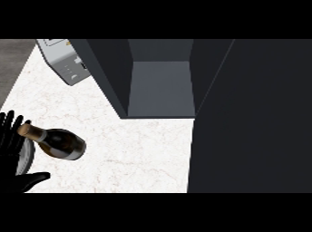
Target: Pick up the wine, place it into the cabinet and close the cabinet
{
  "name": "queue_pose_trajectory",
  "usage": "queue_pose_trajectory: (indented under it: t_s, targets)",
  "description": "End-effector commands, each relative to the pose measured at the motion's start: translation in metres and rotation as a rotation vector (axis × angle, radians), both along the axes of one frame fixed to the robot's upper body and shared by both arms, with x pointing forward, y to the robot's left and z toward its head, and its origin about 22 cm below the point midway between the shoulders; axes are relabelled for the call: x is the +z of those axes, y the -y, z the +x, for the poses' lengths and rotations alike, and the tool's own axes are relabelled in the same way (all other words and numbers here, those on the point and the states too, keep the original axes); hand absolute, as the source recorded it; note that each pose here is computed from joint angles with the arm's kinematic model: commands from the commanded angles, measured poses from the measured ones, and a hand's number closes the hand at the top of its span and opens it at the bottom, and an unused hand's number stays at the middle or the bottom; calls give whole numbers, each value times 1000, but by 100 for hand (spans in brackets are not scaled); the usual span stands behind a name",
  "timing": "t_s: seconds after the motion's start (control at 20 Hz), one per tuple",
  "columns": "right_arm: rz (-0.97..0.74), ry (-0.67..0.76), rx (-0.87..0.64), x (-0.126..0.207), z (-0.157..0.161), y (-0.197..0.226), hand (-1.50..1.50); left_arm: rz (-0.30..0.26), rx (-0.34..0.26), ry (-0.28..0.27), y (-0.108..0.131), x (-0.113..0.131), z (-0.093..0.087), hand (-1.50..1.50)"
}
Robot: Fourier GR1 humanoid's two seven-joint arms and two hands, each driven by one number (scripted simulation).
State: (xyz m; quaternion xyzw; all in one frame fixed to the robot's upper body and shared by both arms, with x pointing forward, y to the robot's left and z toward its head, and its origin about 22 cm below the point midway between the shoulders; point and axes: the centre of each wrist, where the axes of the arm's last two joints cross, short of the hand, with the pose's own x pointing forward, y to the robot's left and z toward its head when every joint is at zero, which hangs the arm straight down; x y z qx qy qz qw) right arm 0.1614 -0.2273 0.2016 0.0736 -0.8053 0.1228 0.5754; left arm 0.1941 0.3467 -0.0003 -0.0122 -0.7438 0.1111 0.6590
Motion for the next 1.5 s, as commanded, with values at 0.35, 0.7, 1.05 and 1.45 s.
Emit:
queue_pose_trajectory:
  t_s: [0.35,0.7,1.05,1.45]
  targets:
    - [54,67,57,13,-37,-6,-150,-18,-45,-23,0,-42,8,-150]
    - [36,31,82,18,-39,0,-150,-28,-41,-25,-6,-55,29,-150]
    - [60,59,66,24,-31,-2,-150,-18,-56,-30,-10,-79,16,-150]
    - [44,65,53,7,-44,3,-150,-18,-46,-48,-7,-98,13,-150]
